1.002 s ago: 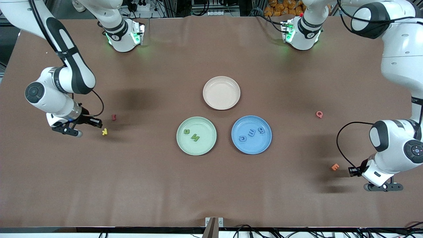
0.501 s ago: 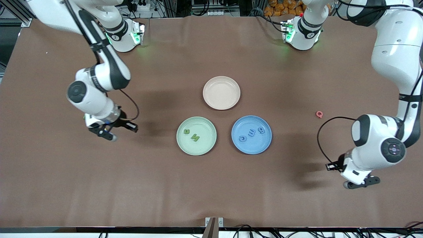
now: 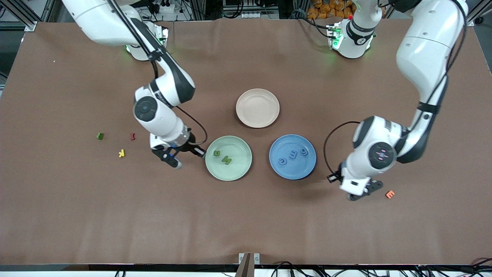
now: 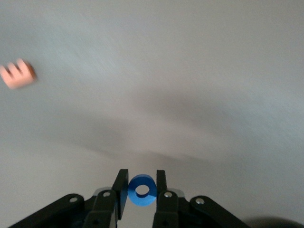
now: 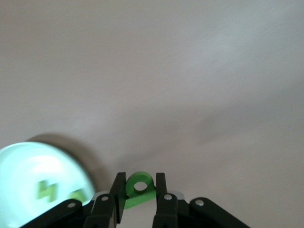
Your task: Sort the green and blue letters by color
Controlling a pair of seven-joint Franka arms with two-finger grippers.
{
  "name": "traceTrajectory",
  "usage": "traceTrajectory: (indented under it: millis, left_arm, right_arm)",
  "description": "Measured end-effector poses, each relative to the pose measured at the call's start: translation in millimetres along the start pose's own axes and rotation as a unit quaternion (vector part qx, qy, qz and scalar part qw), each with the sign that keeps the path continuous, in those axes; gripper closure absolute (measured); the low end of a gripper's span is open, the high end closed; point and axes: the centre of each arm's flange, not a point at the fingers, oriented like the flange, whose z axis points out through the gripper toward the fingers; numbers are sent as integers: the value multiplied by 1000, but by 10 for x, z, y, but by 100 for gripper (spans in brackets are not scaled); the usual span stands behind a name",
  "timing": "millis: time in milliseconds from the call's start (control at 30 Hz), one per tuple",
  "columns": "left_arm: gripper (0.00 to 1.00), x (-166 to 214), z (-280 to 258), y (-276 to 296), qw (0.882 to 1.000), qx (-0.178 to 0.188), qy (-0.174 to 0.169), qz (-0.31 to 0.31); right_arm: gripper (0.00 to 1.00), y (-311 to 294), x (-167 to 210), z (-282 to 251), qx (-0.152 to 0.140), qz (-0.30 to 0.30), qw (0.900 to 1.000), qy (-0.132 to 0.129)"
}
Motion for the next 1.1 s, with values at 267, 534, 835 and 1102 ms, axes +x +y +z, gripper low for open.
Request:
traceTrajectory:
  millis: [267,534,835,1102]
  left_arm:
    - [72,-708,54,530,1000,9,-3,-29]
    - [72,-1149,78,866,999,0,1,-48]
    - [52,-1320,107,962,999,3,0,-44]
    - [14,-1195,106,882,999,1,2,-41]
  right_arm:
    - [71,-376,-299,349,2,22,1000,-8]
    - [71,-370,-415,729,-23,18,1000,-1]
    - [46,-402,-358,708,-20,20,1000,5]
    - [5,-404,-185,608,-16,24,999,17]
